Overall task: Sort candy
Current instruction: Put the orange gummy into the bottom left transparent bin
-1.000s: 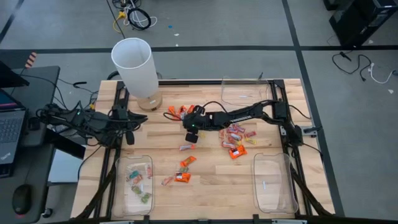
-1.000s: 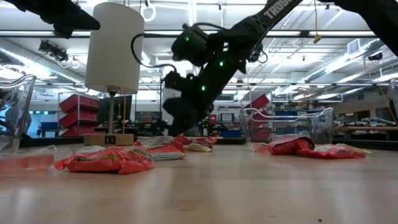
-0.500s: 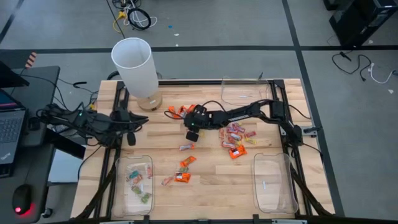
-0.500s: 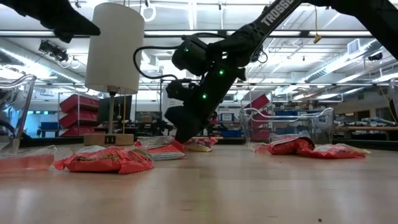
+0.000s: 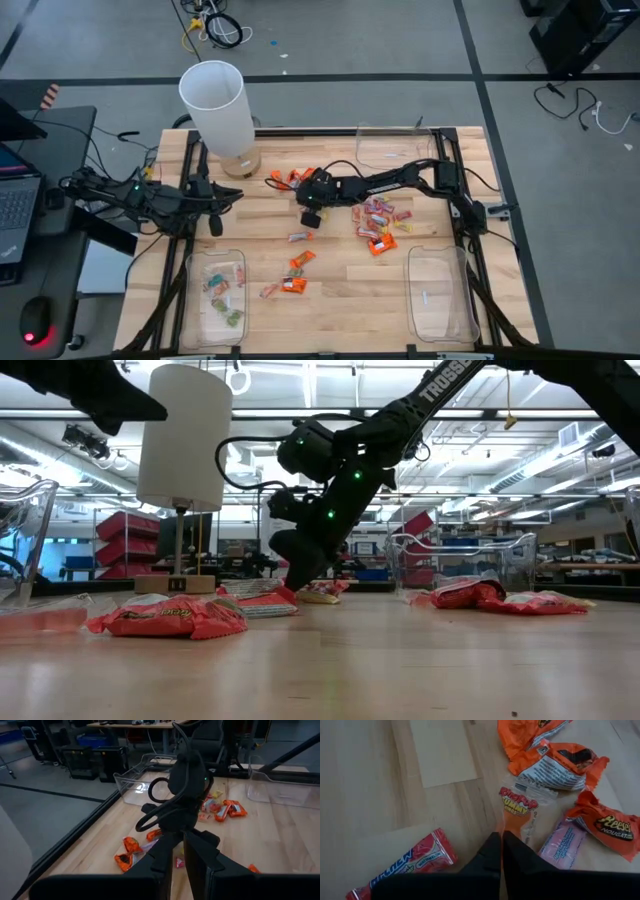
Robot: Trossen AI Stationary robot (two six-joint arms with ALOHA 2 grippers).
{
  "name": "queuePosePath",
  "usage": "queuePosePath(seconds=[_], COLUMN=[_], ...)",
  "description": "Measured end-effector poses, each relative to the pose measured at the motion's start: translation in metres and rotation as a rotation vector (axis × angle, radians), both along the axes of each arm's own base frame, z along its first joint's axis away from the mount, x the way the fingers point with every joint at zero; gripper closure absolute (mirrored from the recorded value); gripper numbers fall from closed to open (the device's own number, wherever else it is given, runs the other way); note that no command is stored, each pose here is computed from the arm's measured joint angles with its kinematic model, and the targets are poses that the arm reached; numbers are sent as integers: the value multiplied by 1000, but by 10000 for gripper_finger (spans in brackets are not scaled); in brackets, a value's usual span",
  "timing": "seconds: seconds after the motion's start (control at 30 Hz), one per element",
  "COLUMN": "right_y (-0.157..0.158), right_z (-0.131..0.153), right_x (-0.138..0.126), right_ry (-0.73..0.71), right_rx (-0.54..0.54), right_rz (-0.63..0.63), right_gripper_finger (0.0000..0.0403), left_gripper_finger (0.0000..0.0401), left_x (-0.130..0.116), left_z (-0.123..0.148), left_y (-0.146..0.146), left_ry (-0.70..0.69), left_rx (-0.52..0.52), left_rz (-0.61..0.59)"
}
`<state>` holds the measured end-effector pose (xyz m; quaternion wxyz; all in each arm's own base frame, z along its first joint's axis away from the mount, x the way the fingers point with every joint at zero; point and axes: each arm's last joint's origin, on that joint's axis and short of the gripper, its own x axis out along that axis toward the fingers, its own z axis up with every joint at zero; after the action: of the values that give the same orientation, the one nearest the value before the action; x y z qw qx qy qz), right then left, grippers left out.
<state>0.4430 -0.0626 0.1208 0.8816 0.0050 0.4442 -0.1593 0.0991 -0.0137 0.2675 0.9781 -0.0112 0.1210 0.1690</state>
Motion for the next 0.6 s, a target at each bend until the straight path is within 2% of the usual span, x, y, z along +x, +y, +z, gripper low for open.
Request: queuePosePath(seconds=[0.23, 0.33, 0.47, 0.6], right_y=[16, 29, 50, 77], right_z=[8, 14, 20, 25], right_x=[5, 9, 12, 15], right_ry=[-47, -91, -121, -130], right_rx=[-16, -62, -162, -330], right_rz=[66, 93, 120, 177], right_gripper_finger=[403, 403, 403, 403], left_gripper_finger=[352, 352, 352, 352], left_x=[4, 7, 14, 23], left_z=[0, -2, -5, -9], left_y=[-2, -3, -5, -8], left_ry=[-9, 1, 14, 35], left_rx=[-59, -74, -100, -154], left_rz=[-21, -10, 10, 33])
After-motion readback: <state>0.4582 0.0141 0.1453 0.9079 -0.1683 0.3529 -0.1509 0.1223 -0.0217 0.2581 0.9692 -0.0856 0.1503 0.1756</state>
